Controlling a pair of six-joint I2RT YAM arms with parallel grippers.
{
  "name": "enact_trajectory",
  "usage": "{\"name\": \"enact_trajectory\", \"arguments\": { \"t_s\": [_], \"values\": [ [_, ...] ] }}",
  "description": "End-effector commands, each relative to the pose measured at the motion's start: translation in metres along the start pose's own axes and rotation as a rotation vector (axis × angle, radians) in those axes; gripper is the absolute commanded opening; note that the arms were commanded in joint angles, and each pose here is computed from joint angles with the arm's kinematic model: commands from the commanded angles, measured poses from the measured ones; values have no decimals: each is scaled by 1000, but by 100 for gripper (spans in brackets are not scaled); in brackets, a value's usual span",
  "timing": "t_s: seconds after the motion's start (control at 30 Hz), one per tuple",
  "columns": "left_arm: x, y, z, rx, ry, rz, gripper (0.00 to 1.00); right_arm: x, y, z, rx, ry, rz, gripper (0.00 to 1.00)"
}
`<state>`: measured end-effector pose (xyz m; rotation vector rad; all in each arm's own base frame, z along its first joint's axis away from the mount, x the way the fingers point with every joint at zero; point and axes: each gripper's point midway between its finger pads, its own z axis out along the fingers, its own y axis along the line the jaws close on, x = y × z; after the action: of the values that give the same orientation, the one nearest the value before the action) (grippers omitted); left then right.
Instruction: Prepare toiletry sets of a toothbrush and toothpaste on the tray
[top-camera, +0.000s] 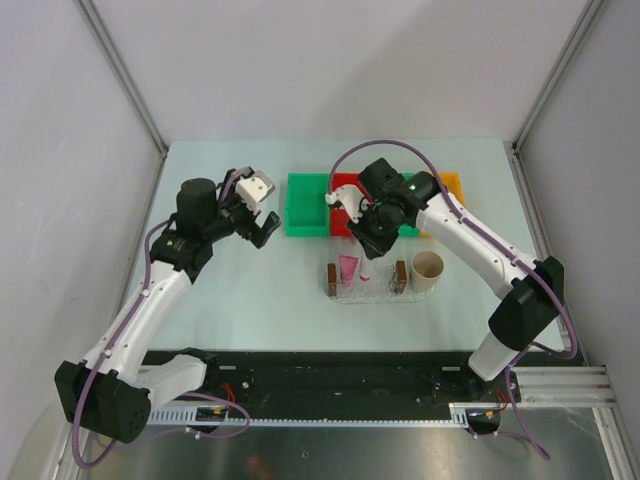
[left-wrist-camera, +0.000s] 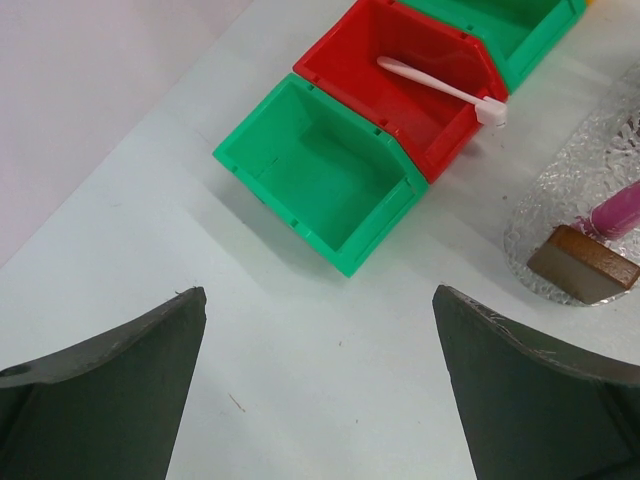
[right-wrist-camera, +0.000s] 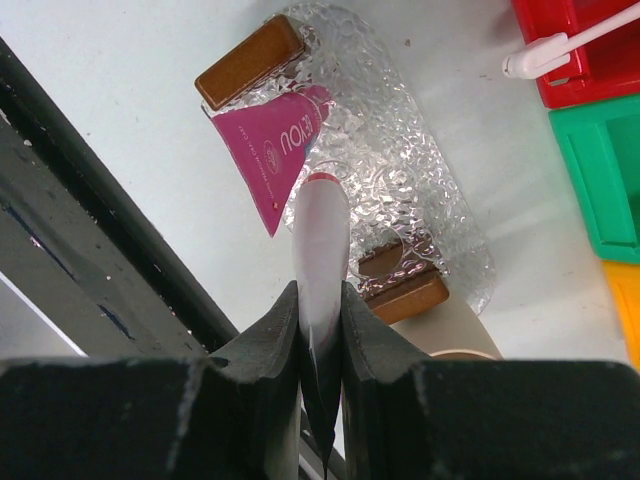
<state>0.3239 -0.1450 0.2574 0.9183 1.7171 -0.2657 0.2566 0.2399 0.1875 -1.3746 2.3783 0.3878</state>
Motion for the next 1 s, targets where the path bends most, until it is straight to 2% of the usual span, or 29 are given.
{"name": "enact_trajectory", "arguments": {
  "t_s": [0.0,0.4,0.97],
  "values": [
    [-5,-1,-2,8,-29,-14,100,-15,-8,0,42,-32,-13,0],
    [-4,-2,-1,20,-28,-21,100,-19,-9,-16,64,-55,-24,0],
    [0,-3,0,25,-23,-27,100,-15,-7,-7,47,-45,-23,0]
  ]
}}
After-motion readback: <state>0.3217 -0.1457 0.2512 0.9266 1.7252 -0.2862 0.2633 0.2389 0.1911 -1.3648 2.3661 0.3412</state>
